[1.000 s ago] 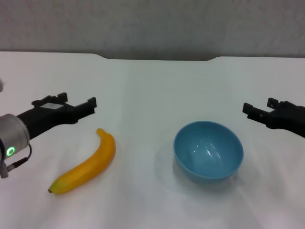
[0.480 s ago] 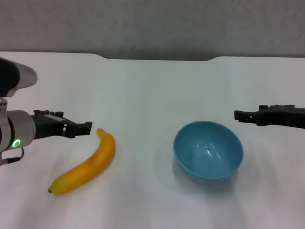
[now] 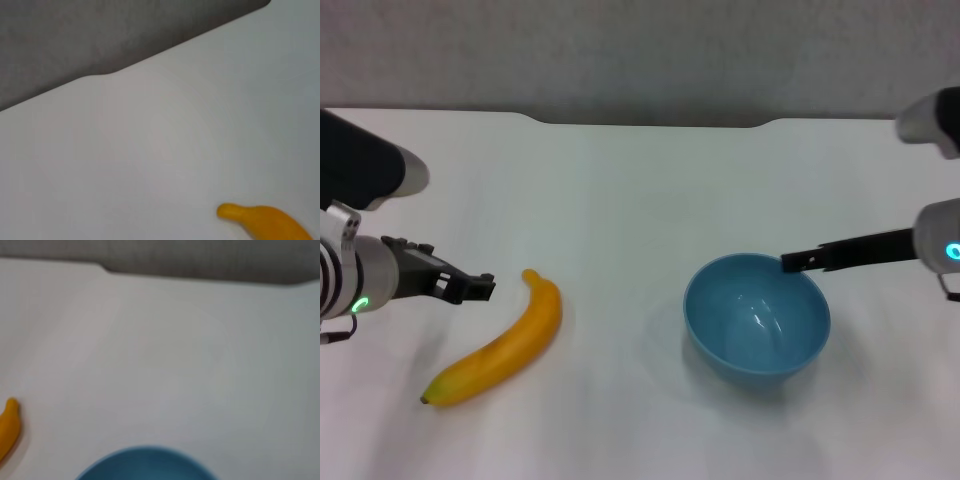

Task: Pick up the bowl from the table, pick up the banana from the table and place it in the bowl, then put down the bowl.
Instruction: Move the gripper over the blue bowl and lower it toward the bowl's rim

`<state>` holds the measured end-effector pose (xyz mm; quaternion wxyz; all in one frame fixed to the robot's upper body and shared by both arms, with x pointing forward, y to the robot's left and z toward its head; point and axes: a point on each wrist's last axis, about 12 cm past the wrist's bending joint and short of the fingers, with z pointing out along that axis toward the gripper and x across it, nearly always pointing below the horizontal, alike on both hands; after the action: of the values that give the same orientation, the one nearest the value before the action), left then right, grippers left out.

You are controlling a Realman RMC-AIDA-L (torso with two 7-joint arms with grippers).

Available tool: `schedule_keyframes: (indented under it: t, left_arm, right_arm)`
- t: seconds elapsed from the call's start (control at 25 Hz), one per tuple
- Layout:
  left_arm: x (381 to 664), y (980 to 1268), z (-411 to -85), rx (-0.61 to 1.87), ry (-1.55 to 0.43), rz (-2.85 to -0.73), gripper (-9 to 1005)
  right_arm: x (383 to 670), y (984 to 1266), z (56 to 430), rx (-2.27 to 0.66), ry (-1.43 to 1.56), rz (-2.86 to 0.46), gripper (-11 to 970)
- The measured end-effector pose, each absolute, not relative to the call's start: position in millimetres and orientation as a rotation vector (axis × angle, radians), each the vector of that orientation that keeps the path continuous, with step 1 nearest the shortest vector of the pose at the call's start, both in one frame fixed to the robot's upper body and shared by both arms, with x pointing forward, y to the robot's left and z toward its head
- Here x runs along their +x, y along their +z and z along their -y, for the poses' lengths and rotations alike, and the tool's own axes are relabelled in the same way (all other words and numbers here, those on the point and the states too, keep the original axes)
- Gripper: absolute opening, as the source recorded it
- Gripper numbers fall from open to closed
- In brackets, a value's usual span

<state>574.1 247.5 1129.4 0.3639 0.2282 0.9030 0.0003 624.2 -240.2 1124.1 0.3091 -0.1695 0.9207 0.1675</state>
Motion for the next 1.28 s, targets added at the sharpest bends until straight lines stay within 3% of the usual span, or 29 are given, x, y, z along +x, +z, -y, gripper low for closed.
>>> schedule_keyframes:
  t: [0.36, 1.24, 1.28]
  left_arm:
    - [574, 1127, -246, 0.595, 0.009, -2.331, 887]
    - [578, 1126, -233, 0.628, -0.008, -2.314, 886]
    - [578, 1125, -233, 0.627, -0.007, -2.314, 886]
  right_arm:
    - [637, 1108, 227, -0.485, 0.354, -2.606, 803]
    - [637, 1092, 215, -0.548, 0.307, -2.643, 772]
    - [636, 1091, 215, -0.546, 0.305, -2.642, 739]
